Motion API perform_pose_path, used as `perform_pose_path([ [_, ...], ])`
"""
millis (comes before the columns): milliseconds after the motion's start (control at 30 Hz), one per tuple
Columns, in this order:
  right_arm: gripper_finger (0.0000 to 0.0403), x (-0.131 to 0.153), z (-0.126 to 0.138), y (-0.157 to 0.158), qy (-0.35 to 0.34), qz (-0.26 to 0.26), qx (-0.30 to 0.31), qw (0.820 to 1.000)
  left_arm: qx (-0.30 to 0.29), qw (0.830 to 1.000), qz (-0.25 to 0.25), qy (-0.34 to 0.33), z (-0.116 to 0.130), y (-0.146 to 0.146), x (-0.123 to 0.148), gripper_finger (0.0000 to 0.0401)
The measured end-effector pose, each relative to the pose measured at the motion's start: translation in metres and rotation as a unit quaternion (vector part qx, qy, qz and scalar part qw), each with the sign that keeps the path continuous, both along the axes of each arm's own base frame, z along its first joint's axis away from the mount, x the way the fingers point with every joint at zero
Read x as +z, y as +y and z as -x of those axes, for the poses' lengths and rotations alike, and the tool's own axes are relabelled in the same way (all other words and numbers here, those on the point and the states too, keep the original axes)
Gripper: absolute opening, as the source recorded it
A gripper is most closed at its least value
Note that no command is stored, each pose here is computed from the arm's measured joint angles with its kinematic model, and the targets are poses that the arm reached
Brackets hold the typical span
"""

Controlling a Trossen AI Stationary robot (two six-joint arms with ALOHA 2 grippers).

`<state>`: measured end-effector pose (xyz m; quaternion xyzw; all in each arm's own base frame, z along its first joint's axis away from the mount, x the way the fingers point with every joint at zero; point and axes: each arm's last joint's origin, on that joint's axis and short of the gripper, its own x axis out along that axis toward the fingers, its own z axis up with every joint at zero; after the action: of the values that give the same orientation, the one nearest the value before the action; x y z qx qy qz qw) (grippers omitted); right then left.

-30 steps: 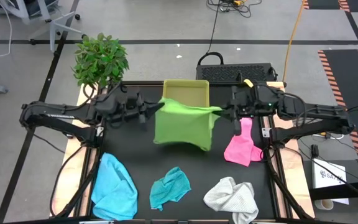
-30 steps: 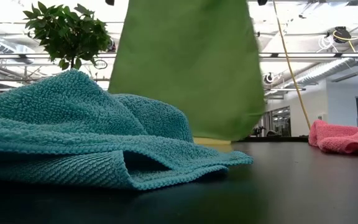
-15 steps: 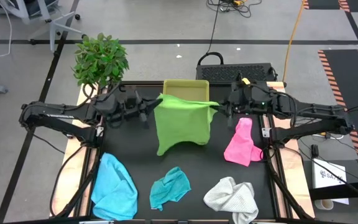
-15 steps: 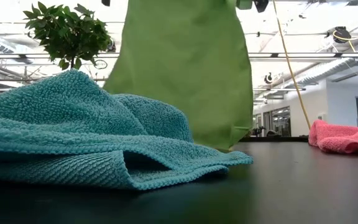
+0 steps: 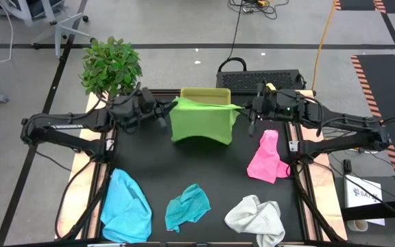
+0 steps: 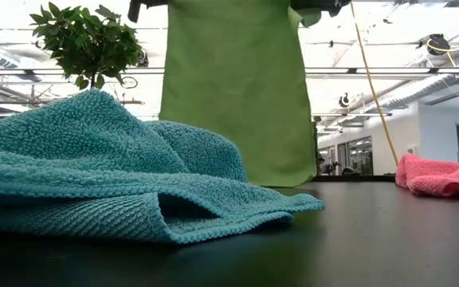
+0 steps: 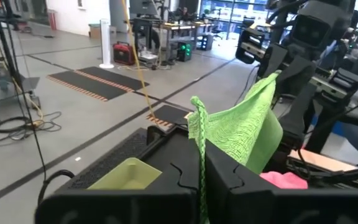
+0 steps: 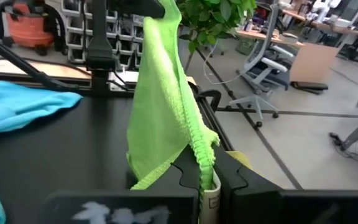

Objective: Fold microfiber towels
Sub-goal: Fold the green microfiber cloth

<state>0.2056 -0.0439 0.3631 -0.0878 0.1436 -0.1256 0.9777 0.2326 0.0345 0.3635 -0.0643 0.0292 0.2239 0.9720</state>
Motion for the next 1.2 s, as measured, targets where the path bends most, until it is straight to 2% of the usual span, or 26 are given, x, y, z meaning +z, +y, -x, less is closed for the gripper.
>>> perform_pose_path([
  [167, 0.0, -0.002, -0.001, 0.0, 0.006, -0.013, -0.001, 1.0, -0.017, 1.0, 0.002, 0.009, 0.0, 0.003, -0.002, 0.0004],
  [333, 0.0, -0.01, -0.003, 0.006, 0.032, -0.059, 0.014, 0.998, -0.022, 0.999, 0.025, 0.026, 0.0, 0.0, -0.007, 0.0006],
  [433, 0.0, -0.013, -0.006, 0.012, 0.038, -0.092, 0.032, 0.995, -0.043, 0.997, 0.049, 0.037, 0.0, -0.005, -0.01, 0.0003],
  [700, 0.0, -0.015, -0.01, 0.033, 0.043, -0.185, 0.114, 0.975, -0.083, 0.988, 0.106, 0.072, 0.001, -0.026, -0.02, 0.0005],
  [867, 0.0, -0.021, -0.009, 0.042, 0.067, -0.236, 0.114, 0.963, -0.108, 0.98, 0.144, 0.088, 0.002, -0.038, -0.024, 0.0003],
  [1067, 0.0, -0.055, -0.009, 0.053, 0.105, -0.298, 0.1, 0.943, -0.116, 0.972, 0.175, 0.102, 0.004, -0.047, -0.028, 0.0003],
  [1200, 0.0, -0.084, -0.009, 0.061, 0.119, -0.344, 0.09, 0.927, -0.1, 0.966, 0.203, 0.128, 0.001, -0.052, -0.038, 0.0005],
])
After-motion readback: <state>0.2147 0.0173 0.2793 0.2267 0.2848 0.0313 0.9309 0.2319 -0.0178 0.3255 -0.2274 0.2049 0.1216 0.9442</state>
